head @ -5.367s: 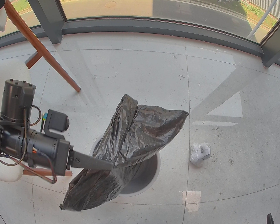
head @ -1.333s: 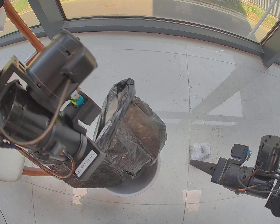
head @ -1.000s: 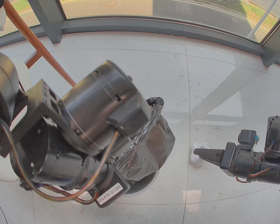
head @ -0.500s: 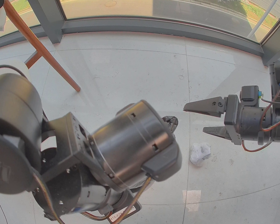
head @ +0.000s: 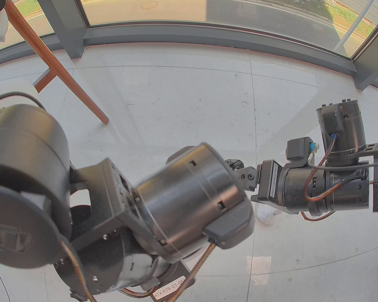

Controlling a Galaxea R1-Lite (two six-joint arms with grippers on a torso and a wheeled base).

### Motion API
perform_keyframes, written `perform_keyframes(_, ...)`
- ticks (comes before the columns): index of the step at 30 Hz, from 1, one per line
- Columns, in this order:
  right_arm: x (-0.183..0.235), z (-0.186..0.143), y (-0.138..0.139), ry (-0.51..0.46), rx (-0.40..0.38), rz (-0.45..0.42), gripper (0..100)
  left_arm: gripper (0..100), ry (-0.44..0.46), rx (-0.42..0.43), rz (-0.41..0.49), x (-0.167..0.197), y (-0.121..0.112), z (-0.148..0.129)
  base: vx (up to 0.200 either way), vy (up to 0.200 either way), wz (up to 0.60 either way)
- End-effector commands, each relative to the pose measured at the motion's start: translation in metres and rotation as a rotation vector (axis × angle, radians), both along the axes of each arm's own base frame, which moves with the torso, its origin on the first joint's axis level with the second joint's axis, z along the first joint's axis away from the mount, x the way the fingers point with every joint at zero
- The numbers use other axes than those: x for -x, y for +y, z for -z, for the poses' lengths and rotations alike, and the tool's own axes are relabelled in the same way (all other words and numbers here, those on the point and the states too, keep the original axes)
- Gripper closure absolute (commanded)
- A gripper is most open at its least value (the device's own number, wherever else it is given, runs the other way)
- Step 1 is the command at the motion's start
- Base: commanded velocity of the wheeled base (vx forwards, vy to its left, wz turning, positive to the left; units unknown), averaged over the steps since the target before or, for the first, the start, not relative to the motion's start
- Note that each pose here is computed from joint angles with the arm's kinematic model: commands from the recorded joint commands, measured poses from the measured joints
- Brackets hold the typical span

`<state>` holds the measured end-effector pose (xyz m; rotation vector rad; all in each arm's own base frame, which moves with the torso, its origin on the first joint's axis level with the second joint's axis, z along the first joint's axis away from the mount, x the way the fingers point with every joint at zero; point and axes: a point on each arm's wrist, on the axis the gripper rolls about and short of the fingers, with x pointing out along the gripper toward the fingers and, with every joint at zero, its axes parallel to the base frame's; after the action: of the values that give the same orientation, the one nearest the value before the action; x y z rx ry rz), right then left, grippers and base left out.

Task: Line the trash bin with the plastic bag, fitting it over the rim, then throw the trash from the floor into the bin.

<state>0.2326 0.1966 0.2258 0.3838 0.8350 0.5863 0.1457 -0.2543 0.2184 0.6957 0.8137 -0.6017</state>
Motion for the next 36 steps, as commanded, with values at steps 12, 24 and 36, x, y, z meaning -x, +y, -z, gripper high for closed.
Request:
perform_keyframes(12,-0.017,0.034,0.011,0.035,0.118,0.014,0,100,-0.005,0.006,-0.003,-0.001,-0.001,-0.001,0.0,0.0,0.0)
perform_keyframes(24,-0.017,0.035,0.012,0.035,0.121,0.02,100,100,-0.027,0.031,-0.03,-0.004,-0.003,0.0,0.0,0.0,0.0)
perform_keyframes(36,-0.028,0.028,0.031,-0.04,0.131,-0.01,100,100,-0.039,0.023,-0.072,-0.011,-0.006,0.005,0.0,0.0,0.0)
